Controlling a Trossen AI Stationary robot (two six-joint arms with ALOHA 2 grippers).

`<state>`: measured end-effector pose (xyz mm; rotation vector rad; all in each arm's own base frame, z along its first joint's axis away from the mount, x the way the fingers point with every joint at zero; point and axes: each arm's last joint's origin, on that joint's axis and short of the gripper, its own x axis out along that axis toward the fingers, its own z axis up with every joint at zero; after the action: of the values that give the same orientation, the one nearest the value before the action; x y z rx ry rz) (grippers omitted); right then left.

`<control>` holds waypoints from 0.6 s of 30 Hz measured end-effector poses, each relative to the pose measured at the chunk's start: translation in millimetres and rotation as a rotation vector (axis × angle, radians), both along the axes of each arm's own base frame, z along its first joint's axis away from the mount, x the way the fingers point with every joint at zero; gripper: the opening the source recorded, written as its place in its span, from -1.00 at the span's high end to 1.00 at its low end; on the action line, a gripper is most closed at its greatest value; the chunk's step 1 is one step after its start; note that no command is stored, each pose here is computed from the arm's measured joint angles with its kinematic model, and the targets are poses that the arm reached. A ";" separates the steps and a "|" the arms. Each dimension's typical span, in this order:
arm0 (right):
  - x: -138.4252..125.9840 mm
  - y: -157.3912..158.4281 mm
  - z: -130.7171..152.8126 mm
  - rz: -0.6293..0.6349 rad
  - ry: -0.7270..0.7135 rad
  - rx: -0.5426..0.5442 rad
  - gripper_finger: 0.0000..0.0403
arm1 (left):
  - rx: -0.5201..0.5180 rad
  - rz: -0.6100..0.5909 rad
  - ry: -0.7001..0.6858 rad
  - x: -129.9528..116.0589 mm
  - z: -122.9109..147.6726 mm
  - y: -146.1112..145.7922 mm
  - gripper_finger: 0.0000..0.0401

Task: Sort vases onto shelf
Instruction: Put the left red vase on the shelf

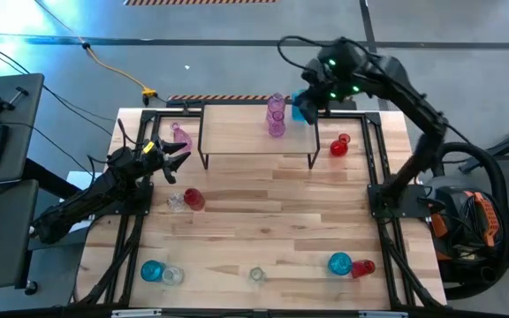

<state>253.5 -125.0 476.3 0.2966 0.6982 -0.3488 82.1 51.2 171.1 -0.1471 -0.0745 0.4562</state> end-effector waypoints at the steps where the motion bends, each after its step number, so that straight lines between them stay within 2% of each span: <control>1: -5.0 5.8 -0.2 0.004 -0.019 -0.015 0.69 | 0.000 0.000 0.000 0.0 0.1 0.0 0.08; 6: -34.5 33.5 -22.6 0.013 -0.147 -0.037 0.69 | 0.000 0.000 0.000 0.0 0.0 0.0 0.08; 14: -85.2 72.5 -90.1 0.076 -0.367 -0.086 0.69 | 0.000 0.000 0.000 0.0 0.1 0.0 0.08; 18: -107.2 86.7 -130.3 0.114 -0.421 -0.084 0.69 | 0.000 0.000 0.000 0.0 0.0 0.0 0.08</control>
<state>146.4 -38.3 345.9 0.2389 0.2845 -0.1971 82.1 51.2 171.1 -0.1470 -0.0745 0.4560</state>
